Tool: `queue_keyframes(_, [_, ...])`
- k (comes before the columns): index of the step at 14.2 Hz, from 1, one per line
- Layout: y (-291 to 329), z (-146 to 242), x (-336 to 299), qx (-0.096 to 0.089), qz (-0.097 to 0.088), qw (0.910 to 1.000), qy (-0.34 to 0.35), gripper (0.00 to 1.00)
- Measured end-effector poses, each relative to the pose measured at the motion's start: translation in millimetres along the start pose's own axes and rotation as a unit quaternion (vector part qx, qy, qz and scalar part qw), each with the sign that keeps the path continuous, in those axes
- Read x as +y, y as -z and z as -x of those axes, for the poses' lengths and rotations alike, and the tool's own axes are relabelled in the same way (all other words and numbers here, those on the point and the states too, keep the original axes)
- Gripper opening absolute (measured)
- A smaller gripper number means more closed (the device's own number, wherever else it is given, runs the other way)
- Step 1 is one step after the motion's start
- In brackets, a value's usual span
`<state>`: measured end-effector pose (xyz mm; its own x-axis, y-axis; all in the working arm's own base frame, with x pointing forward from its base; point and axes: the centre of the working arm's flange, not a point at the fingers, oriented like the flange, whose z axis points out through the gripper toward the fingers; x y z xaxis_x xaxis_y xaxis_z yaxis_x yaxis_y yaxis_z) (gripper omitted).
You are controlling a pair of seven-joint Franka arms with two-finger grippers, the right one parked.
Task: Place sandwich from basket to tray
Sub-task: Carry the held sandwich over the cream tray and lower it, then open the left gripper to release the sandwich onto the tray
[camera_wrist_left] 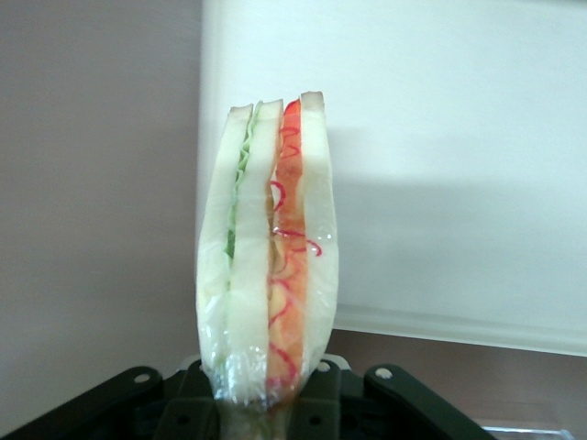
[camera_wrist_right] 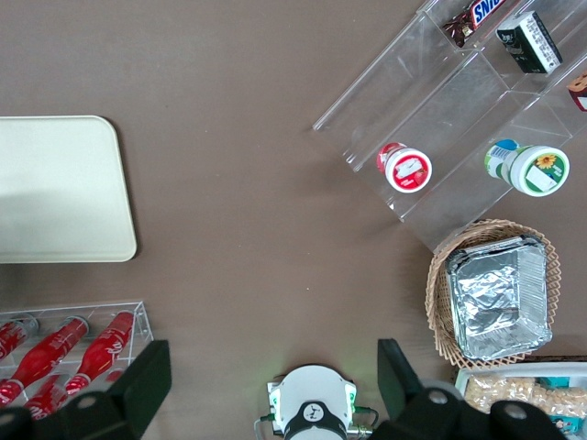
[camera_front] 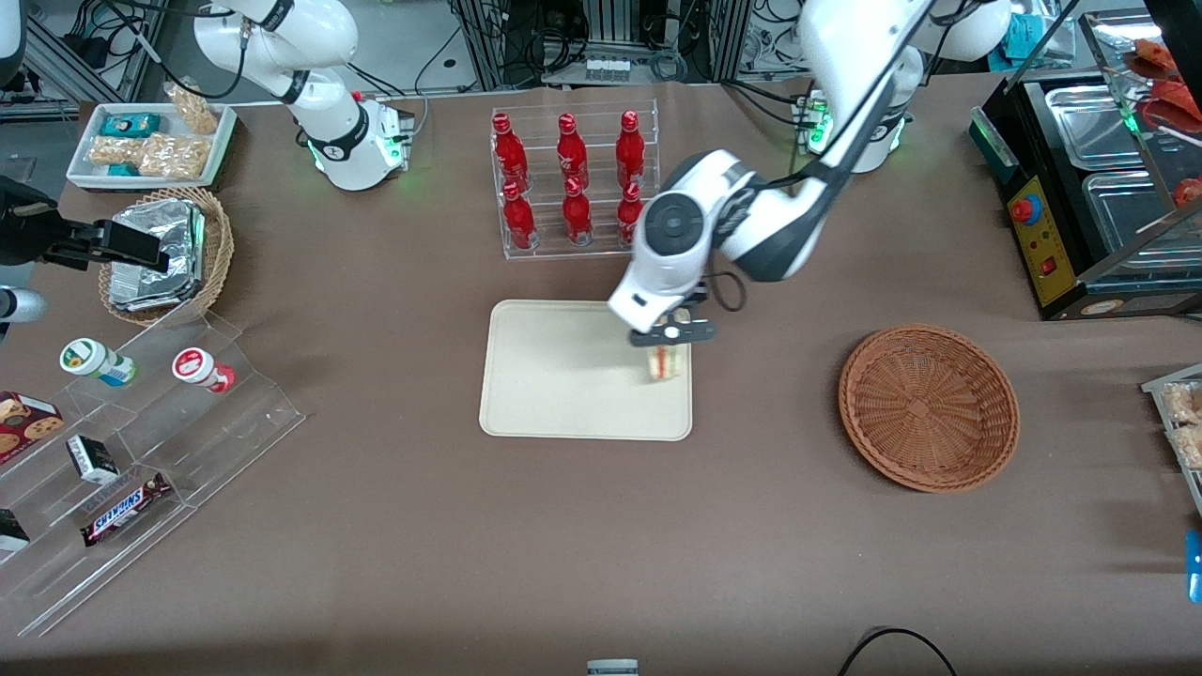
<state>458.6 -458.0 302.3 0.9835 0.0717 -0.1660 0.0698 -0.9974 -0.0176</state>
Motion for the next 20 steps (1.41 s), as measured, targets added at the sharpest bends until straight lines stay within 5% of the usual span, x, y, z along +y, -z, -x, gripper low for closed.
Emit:
queue_keyframes(3, [-13.0, 1.4, 37.1, 0.002, 0.014, 0.9999, 0.0, 0.26])
queue_keyframes(8, [-52.0, -1.5, 69.6, 0.028, 0.062, 0.9976, -0.009, 0.3])
queue_keyframes(13, [-61.8, -2.5, 74.1, 0.029, 0.066, 0.9974, -0.007, 0.39])
queue_keyframes(20, [-60.3, -4.3, 73.8, 0.029, 0.067, 0.9973, 0.011, 1.0])
